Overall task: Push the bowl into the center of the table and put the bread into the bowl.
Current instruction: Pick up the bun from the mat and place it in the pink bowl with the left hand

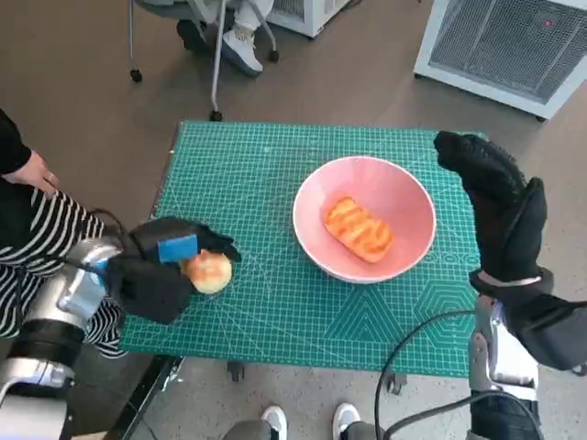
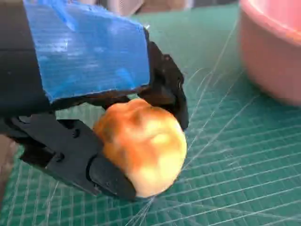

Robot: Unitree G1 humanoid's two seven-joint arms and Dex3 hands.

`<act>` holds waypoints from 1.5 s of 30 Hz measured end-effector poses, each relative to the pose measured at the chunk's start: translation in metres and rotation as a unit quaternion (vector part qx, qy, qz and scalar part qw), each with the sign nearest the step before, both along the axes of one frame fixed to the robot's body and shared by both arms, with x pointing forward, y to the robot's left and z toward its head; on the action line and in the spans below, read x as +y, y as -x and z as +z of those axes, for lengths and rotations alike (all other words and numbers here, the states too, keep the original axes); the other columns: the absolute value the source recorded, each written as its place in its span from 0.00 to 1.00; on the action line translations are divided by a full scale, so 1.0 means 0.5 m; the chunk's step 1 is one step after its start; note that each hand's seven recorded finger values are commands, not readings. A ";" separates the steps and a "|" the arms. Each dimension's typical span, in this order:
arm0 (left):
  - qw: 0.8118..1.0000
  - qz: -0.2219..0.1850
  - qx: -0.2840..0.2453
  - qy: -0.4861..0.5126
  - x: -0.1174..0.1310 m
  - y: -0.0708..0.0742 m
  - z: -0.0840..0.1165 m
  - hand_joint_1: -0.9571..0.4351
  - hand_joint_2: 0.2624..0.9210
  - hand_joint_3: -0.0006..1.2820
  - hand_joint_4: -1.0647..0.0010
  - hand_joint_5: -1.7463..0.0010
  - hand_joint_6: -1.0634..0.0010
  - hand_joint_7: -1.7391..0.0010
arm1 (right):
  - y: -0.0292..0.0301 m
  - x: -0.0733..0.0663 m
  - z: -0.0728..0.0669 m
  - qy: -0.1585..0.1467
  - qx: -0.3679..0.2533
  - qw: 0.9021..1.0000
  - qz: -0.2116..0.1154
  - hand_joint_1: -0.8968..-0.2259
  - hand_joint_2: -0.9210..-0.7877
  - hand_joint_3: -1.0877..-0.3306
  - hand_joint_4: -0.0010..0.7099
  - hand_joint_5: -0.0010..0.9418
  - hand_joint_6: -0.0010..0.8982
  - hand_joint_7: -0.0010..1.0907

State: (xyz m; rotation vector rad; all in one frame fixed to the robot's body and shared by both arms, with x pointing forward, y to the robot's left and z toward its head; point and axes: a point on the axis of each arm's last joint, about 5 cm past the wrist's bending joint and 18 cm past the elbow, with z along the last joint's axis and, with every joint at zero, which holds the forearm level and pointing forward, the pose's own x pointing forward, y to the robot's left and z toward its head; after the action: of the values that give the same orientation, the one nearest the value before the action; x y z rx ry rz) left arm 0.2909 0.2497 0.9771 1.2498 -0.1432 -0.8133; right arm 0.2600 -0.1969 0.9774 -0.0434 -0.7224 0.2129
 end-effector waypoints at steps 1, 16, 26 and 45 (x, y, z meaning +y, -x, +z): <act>1.000 -0.004 -0.005 0.007 -0.001 0.001 0.006 0.69 1.00 0.04 0.32 0.30 0.40 0.39 | 0.000 0.000 0.000 0.000 0.000 1.000 0.000 0.17 0.00 0.40 0.22 0.00 0.06 0.46; 0.978 -0.063 -0.161 0.118 -0.037 -0.003 0.149 0.69 1.00 0.09 0.40 0.30 0.48 0.29 | -0.002 -0.003 -0.003 0.003 0.006 1.000 0.001 0.18 0.00 0.41 0.22 0.00 0.06 0.46; 0.960 -0.088 -0.213 0.156 -0.081 -0.013 0.206 0.69 1.00 0.07 0.36 0.33 0.45 0.30 | -0.004 -0.004 0.001 0.005 0.001 1.000 0.002 0.19 0.00 0.40 0.22 0.00 0.06 0.46; 0.958 -0.156 -0.160 0.178 -0.316 -0.096 0.221 0.69 1.00 0.09 0.39 0.33 0.49 0.27 | 0.009 -0.013 -0.009 -0.003 0.003 1.000 -0.007 0.20 0.00 0.39 0.22 0.00 0.04 0.45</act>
State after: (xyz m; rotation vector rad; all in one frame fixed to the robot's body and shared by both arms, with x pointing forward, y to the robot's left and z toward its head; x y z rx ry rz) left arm 0.3389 0.0917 1.0877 1.0180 -0.7336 -0.8056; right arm 0.2554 -0.2036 0.9731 -0.0425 -0.7157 0.1971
